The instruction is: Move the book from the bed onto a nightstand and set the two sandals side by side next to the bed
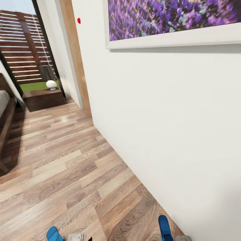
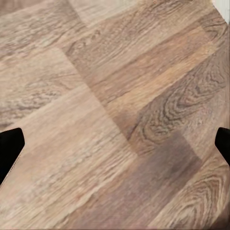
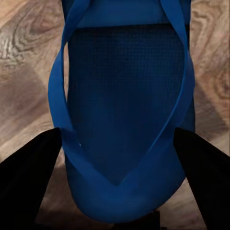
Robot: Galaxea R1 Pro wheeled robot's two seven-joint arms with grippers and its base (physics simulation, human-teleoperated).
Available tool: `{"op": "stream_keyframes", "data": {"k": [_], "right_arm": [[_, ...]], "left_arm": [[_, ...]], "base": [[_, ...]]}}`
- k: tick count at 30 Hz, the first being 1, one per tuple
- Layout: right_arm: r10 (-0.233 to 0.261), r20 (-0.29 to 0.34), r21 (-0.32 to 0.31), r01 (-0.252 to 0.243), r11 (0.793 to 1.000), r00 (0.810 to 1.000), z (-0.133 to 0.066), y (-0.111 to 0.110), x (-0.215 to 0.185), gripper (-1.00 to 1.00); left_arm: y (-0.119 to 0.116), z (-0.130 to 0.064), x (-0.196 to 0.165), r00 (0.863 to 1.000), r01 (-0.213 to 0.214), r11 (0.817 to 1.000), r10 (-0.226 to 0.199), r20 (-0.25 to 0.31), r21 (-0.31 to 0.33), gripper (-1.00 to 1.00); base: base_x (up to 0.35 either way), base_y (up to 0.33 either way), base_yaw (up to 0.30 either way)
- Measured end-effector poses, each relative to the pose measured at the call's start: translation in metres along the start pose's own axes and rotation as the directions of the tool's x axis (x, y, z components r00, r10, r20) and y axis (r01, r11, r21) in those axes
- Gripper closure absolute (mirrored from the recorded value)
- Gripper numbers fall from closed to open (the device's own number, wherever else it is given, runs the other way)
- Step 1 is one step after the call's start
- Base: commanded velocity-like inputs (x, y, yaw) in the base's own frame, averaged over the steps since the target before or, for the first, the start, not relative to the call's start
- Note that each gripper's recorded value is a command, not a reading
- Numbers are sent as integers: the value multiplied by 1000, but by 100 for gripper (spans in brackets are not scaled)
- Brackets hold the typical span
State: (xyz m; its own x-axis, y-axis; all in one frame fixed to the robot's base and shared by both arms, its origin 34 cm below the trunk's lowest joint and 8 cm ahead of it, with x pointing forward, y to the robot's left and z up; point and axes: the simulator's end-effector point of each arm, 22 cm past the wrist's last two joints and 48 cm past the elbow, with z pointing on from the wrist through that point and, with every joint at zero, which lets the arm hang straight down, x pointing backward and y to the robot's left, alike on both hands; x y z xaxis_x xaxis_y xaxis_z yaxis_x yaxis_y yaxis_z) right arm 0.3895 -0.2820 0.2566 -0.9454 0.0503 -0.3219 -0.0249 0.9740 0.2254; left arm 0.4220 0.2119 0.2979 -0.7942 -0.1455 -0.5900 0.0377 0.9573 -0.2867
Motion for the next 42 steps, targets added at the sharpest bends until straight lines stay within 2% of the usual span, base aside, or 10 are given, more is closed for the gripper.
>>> {"op": "stream_keyframes", "data": {"k": [5,10,22,42], "right_arm": [[-14,13,-22,14,1000,1000,2,10,-12,100],[-12,3,-18,12,1000,1000,2,9,-7,100],[-11,-3,-15,11,1000,1000,4,7,-3,100],[-9,-17,-12,9,1000,1000,6,6,4,100]], "left_arm": [[-5,2,6,997,29,999,-28,-78,13,-100],[-1,-1,27,992,37,999,-37,-117,3,-100],[2,-2,36,991,38,999,-39,-126,-7,-100],[4,-2,44,988,47,999,-49,-143,-13,-100]], "base": [[0,0,241],[0,0,241],[1,0,241],[79,-2,241]]}}
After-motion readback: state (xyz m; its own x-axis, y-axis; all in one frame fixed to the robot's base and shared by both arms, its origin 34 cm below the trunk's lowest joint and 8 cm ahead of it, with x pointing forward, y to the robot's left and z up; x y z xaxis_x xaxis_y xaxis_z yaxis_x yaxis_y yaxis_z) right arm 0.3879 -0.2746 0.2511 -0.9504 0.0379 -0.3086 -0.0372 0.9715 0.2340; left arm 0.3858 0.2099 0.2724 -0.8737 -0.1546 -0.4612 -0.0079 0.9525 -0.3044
